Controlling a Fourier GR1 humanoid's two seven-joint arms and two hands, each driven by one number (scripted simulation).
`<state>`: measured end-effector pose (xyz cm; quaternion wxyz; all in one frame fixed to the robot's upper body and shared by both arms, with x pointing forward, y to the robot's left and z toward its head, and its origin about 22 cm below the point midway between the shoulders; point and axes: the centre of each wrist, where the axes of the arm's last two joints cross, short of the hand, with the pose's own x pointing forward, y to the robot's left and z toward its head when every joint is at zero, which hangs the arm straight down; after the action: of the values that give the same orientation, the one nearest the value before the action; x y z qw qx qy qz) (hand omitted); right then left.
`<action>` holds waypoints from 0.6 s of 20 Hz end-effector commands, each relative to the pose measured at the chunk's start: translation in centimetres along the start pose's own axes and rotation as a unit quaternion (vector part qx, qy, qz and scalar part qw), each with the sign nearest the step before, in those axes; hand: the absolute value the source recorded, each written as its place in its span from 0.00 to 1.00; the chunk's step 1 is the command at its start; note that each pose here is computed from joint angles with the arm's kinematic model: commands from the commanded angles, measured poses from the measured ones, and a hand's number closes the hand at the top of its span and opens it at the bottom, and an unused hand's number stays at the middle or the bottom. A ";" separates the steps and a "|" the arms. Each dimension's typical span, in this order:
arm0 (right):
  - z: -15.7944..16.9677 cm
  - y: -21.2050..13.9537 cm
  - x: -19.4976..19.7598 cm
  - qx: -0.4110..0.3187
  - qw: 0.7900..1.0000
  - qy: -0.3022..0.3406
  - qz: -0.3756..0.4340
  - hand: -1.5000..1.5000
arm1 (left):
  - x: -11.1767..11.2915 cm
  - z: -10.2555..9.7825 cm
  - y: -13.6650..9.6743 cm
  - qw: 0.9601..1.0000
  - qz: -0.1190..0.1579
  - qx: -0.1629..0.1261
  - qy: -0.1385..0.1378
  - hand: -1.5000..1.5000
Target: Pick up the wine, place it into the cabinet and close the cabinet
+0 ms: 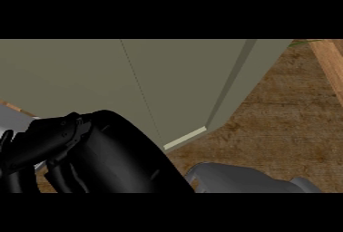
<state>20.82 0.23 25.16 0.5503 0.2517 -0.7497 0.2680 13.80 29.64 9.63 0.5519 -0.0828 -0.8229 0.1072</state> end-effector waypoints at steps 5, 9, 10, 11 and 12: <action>-7.1 -3.0 -0.3 -0.048 0.994 -0.016 0.094 1.00 | -1.1 -1.1 0.1 1.000 -0.003 0.010 -0.002 0.00; -9.4 -6.1 -0.8 -0.064 0.995 0.007 0.073 1.00 | -2.4 -0.5 -0.6 1.000 -0.005 0.004 -0.006 0.00; -9.8 -5.5 -1.1 -0.083 0.993 0.009 0.078 1.00 | -1.2 0.0 -0.1 1.000 0.001 0.003 -0.010 0.00; -10.1 -7.7 -1.5 -0.083 0.994 0.015 0.077 1.00 | -1.5 0.7 -0.6 1.000 -0.001 0.007 -0.013 0.00; -9.5 -6.7 -2.9 -0.078 0.994 0.006 0.074 1.00 | -1.6 -1.9 0.8 1.000 -0.014 0.015 -0.008 0.00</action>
<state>30.65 2.41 26.72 0.5446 0.1548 -0.7830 0.2577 14.71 29.43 8.60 0.5474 -0.0739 -0.8261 0.1114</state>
